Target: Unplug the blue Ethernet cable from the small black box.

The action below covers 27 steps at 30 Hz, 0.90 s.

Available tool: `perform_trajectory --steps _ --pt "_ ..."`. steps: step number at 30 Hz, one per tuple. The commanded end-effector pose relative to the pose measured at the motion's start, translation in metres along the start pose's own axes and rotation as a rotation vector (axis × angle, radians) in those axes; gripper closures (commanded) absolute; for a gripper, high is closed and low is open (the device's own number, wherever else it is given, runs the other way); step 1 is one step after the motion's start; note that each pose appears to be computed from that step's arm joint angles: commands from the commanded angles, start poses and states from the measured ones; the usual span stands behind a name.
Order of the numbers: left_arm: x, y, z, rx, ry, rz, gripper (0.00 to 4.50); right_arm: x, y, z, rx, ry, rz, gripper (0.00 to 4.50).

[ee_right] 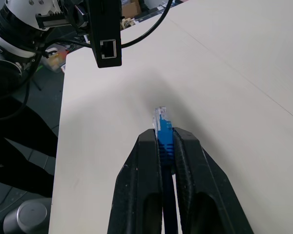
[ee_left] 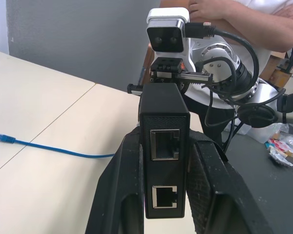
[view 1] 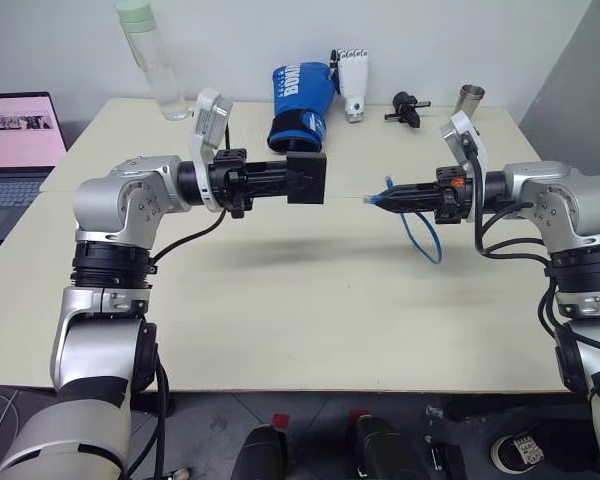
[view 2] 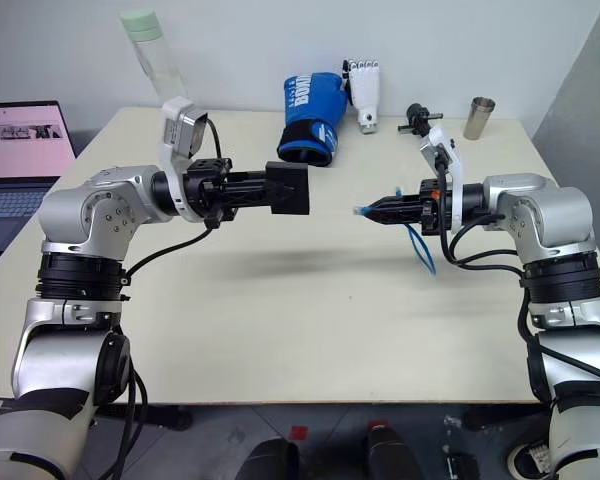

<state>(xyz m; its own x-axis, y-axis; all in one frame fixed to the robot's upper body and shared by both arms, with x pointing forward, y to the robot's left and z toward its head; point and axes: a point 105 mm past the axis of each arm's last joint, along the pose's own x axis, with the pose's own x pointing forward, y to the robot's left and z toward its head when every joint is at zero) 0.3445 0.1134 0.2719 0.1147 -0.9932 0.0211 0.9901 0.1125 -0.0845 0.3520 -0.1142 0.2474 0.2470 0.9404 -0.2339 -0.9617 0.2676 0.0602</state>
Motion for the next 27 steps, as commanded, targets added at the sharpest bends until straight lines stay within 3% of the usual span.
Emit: perform_trajectory --steps 1,3,10,16,18,27 --pt "0.001 -0.007 0.012 0.053 -0.011 -0.025 3.73 0.007 -0.01 -0.007 -0.155 0.041 -0.103 4.43" --pt "0.001 -0.006 0.012 0.054 -0.012 -0.022 3.73 0.014 -0.015 -0.023 -0.174 0.063 -0.152 4.43" --pt "0.003 -0.005 0.009 0.064 0.002 -0.015 3.73 0.022 -0.022 -0.119 -0.249 0.24 -0.28 4.43" --pt "0.002 -0.004 0.009 0.06 0.001 -0.006 3.73 0.018 -0.015 -0.143 -0.242 0.25 -0.289 4.43" --pt "0.003 -0.004 0.009 0.06 0.0 -0.006 3.73 0.017 -0.015 -0.145 -0.224 0.246 -0.296 3.73" --pt "0.007 -0.003 0.012 0.058 -0.006 -0.02 3.73 0.01 -0.012 -0.123 -0.208 0.202 -0.282 1.47"
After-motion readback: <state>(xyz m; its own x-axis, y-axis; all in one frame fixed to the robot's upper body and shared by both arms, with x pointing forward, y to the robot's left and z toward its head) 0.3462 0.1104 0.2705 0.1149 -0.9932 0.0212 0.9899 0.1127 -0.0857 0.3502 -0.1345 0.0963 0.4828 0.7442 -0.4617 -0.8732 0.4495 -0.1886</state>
